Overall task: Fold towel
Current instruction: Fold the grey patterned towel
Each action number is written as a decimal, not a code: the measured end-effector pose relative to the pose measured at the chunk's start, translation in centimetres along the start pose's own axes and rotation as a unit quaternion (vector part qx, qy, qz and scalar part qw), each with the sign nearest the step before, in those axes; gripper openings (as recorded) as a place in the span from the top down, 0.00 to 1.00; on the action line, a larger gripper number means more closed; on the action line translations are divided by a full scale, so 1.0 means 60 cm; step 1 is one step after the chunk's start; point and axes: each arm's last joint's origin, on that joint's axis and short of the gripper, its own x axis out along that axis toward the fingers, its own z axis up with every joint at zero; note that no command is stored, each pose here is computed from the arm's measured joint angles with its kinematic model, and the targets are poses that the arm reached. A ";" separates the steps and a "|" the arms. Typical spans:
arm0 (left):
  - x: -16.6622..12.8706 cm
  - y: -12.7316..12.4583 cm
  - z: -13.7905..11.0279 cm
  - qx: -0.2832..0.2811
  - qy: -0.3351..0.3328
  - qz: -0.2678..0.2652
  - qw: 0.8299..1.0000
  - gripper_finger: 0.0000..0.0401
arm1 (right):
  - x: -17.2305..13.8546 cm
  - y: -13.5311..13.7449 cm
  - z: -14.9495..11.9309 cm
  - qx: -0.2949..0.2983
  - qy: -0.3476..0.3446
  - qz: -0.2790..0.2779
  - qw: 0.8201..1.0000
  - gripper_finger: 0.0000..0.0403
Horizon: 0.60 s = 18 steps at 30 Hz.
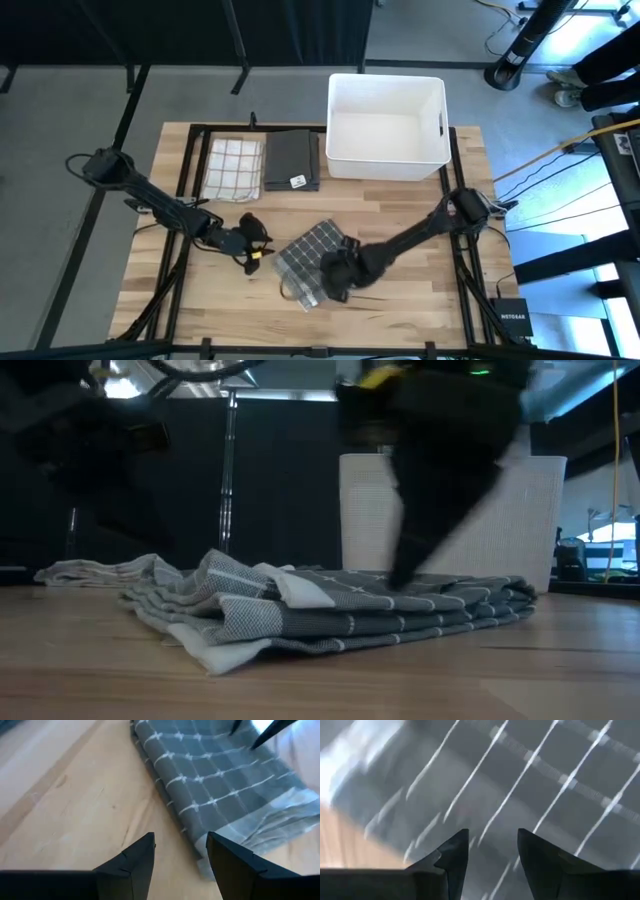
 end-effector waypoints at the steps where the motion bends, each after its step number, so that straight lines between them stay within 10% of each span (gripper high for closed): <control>1: 0.004 0.000 -0.002 0.005 0.003 0.002 1.000 0.57 | -0.002 0.007 -0.009 -0.016 0.004 -0.005 1.000 0.57; 18: 0.079 -0.040 -0.015 0.070 0.067 -0.083 0.992 0.57 | 0.042 -0.074 -0.023 -0.226 0.004 -0.157 0.961 0.57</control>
